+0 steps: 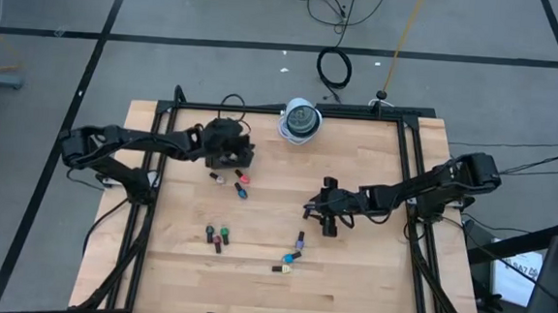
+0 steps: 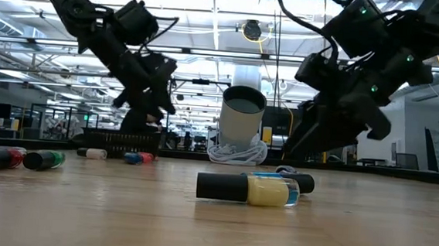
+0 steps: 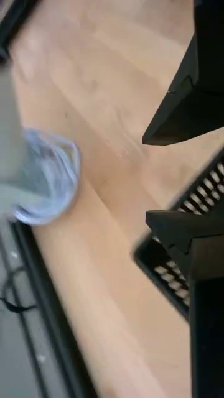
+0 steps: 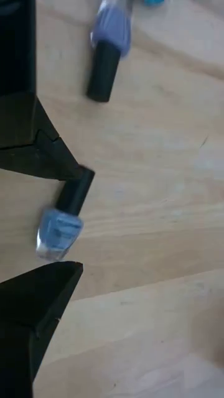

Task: Pick & Place Nail Polish
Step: Adjust the black basket

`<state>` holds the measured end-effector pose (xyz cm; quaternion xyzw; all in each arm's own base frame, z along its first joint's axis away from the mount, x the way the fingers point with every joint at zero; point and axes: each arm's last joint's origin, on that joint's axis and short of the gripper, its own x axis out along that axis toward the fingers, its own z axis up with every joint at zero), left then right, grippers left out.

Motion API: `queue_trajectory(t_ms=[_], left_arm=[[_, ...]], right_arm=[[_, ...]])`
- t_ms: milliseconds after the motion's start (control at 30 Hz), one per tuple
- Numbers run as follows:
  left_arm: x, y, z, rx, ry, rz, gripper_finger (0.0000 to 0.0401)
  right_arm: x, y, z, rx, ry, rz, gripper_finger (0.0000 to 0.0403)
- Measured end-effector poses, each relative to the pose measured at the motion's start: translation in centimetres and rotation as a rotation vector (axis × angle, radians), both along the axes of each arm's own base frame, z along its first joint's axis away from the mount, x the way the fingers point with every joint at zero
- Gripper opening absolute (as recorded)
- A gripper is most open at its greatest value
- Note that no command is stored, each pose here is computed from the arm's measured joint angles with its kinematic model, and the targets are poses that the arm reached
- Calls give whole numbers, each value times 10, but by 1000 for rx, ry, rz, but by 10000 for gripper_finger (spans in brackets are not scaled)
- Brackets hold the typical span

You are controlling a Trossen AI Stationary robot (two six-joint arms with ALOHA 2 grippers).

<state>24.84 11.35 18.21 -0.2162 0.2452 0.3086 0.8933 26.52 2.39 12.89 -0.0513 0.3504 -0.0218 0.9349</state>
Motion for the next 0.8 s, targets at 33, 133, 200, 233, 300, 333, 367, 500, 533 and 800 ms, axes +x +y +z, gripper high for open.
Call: queue_trajectory(t_ms=[33, 133, 200, 233, 300, 333, 367, 500, 533, 800], left_arm=[[1, -2, 0, 11, 2, -13, 179], [1, -4, -1, 19, 24, -32, 179], [-1, -3, -3, 10, 55, -21, 179], [-3, -2, -5, 1, 81, -10, 179], [-8, -2, -10, -43, 129, 27, 179], [-11, -2, -13, -75, 154, 50, 179], [-14, -2, -16, -106, 179, 76, 179], [-25, -7, -24, -205, 269, 208, 179], [-27, -9, -26, -222, 290, 237, 179], [-47, -14, -34, -209, 493, 409, 179]], right_arm=[[0, 0, -1, -1, 7, -2, 212], [0, 0, -4, 1, 15, -6, 212], [1, 0, -3, 2, 4, -6, 212], [1, 0, -2, 3, 0, -6, 212], [2, -1, -2, 3, -10, -9, 212], [2, -1, -1, 2, -15, -12, 212], [2, -1, -1, -4, -17, -19, 212], [2, -3, -1, -14, -18, -34, 212], [2, -3, -1, -13, -18, -35, 212], [3, -9, -1, -13, -18, -57, 212]])
